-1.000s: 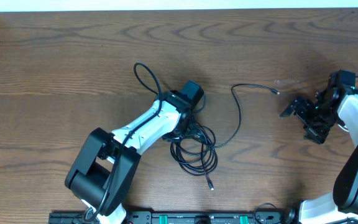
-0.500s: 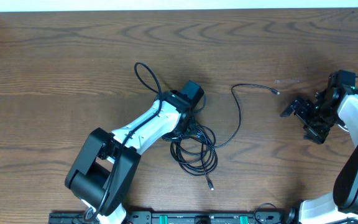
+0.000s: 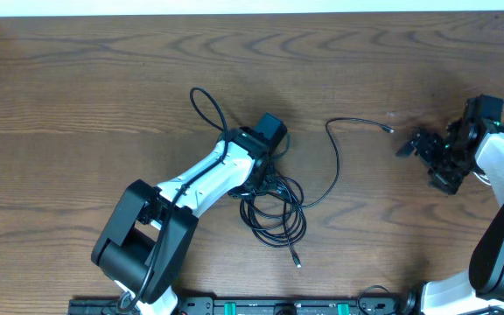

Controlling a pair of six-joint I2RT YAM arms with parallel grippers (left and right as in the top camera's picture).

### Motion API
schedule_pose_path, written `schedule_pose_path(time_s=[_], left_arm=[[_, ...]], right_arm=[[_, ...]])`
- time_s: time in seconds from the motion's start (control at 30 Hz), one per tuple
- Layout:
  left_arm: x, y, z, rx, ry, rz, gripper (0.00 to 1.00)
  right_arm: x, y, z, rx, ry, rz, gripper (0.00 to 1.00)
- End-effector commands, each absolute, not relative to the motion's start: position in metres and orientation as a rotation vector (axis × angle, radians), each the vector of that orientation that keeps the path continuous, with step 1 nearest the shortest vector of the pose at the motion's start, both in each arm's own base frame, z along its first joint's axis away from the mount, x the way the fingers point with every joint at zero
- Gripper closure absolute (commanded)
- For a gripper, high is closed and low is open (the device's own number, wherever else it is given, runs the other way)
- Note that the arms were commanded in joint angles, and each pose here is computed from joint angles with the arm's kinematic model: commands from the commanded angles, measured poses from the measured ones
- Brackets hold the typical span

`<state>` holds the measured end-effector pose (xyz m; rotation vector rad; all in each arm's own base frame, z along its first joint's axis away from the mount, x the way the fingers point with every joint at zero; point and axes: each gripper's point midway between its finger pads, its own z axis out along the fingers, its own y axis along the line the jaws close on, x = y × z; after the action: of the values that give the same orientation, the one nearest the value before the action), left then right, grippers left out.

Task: Untangle cables

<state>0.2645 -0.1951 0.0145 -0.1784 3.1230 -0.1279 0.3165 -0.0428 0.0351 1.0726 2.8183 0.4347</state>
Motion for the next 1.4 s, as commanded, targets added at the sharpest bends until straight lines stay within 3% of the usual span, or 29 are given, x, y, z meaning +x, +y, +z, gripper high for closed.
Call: schedule_pose_path(time_s=[0.0,0.13,0.17,0.2,0.33,0.53,1.07,1.37], left_arm=[[0.263,-0.19,0.011,-0.17,3.125,-0.089,0.92],[0.261,-0.195,0.012,-0.119,3.142,-0.138,0.92],[0.261,-0.194,0.012,-0.11,3.143,-0.14,0.92],[0.263,-0.192,0.012,-0.112,3.142,-0.14,0.92],[0.279,-0.18,0.015,-0.179,3.118,-0.157,0.92],[0.323,-0.15,0.023,-0.352,3.014,-0.218,0.92],[0.356,-0.063,0.035,-0.738,2.926,-0.639,0.92],[0.36,-0.033,0.032,-0.774,2.892,-0.578,0.92]], right_arm=[[0.333,-0.034,0.039,1.014,2.768,0.543,0.01],[0.338,-0.036,0.04,1.0,2.748,0.533,0.01],[0.337,-0.035,0.04,1.002,2.755,0.539,0.08],[0.335,-0.034,0.04,1.006,2.76,0.542,0.01],[0.331,-0.022,0.043,0.998,2.78,0.638,0.01],[0.332,0.038,0.066,0.545,2.782,1.017,0.01],[0.281,0.196,0.067,-0.127,2.961,1.093,0.01],[0.287,0.279,0.073,-0.196,2.832,1.013,0.34]])
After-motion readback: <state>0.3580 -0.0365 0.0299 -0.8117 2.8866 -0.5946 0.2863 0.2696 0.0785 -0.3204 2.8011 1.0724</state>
